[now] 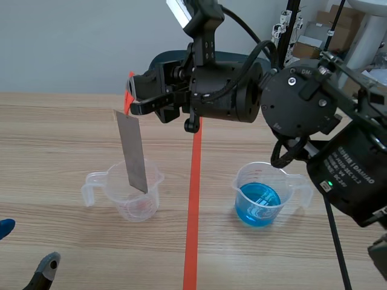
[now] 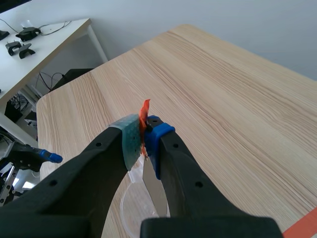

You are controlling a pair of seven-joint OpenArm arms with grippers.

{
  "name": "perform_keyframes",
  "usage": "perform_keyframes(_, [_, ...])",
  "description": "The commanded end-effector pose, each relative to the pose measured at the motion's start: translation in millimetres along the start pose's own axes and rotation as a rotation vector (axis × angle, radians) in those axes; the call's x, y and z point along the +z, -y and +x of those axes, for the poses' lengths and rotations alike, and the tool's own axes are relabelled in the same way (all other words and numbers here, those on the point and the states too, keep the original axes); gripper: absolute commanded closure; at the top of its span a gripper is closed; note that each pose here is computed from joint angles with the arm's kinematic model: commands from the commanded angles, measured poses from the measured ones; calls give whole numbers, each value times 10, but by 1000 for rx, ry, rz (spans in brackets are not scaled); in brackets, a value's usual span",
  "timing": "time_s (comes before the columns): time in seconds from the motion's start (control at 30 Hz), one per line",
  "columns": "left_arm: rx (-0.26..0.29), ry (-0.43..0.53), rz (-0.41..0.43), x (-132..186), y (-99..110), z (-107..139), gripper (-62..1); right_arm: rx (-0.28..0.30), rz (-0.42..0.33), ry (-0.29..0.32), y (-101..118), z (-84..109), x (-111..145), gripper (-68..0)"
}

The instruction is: Do the redox reaction experiment. put the plate into the left beaker

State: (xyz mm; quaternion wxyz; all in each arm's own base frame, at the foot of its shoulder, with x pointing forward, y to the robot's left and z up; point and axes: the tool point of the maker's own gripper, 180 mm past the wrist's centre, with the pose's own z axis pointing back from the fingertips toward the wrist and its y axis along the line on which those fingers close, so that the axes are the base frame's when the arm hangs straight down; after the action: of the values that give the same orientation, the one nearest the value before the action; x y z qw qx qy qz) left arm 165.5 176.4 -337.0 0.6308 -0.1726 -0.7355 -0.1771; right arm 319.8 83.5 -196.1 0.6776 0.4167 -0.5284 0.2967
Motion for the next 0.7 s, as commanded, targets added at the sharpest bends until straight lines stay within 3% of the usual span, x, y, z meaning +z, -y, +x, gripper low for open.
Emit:
perform_keyframes(0.0, [-9, 25, -1, -17, -28, 65, -555, 7, 19, 42, -10, 103, -18, -2])
perform_keyframes(0.2, [-9, 24, -1, -15, -27, 64, -555, -46, 9, 22, 52, -71, -85, -2])
perform_keyframes(0.33, [-9, 24, -1, -15, -27, 64, -555, -59, 43, 23, -4, -153, -119, -2])
perform_keyframes(0.67, [-9, 24, -1, -15, -27, 63, -555, -26, 33, 7, -13, -220, -175, -2])
